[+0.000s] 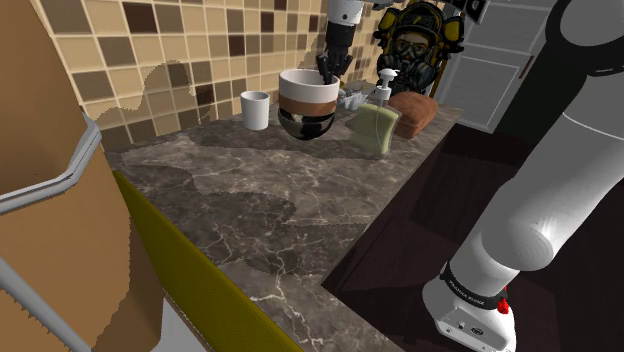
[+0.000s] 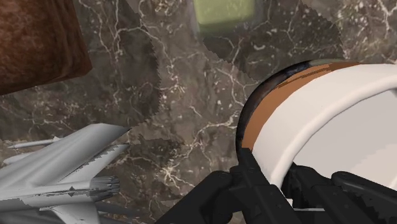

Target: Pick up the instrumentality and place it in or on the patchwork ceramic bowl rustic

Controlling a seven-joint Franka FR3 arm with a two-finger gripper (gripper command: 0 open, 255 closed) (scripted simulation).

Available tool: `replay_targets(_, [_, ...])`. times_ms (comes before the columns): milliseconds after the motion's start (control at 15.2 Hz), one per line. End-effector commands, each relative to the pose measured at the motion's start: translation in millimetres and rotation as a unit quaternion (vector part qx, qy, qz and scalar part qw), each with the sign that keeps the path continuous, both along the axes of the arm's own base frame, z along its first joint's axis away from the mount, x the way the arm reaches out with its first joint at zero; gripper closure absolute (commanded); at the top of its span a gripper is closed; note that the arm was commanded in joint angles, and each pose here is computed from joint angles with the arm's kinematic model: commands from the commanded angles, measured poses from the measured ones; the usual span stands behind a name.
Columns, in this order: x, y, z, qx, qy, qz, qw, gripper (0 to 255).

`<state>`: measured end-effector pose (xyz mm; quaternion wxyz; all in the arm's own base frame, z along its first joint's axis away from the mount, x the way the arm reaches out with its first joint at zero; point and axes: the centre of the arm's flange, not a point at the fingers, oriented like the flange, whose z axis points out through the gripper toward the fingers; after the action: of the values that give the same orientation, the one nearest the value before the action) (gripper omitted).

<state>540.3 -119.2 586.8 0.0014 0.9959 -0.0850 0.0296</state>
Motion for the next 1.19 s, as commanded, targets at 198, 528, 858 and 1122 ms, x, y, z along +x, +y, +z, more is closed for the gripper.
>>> replay_targets(198, [0.3, 0.7, -0.6, 0.001, 0.001, 0.001, 1.0000, 0])
replay_targets(528, [-2.1, 1.4, 38.9, 0.001, 0.001, 0.001, 1.0000, 0])
replay_targets(858, [-2.7, 1.4, 49.2, 0.001, 0.001, 0.001, 1.0000, 0])
replay_targets(1122, [-2.7, 1.4, 49.3, 0.001, 0.001, 0.001, 1.0000, 0])
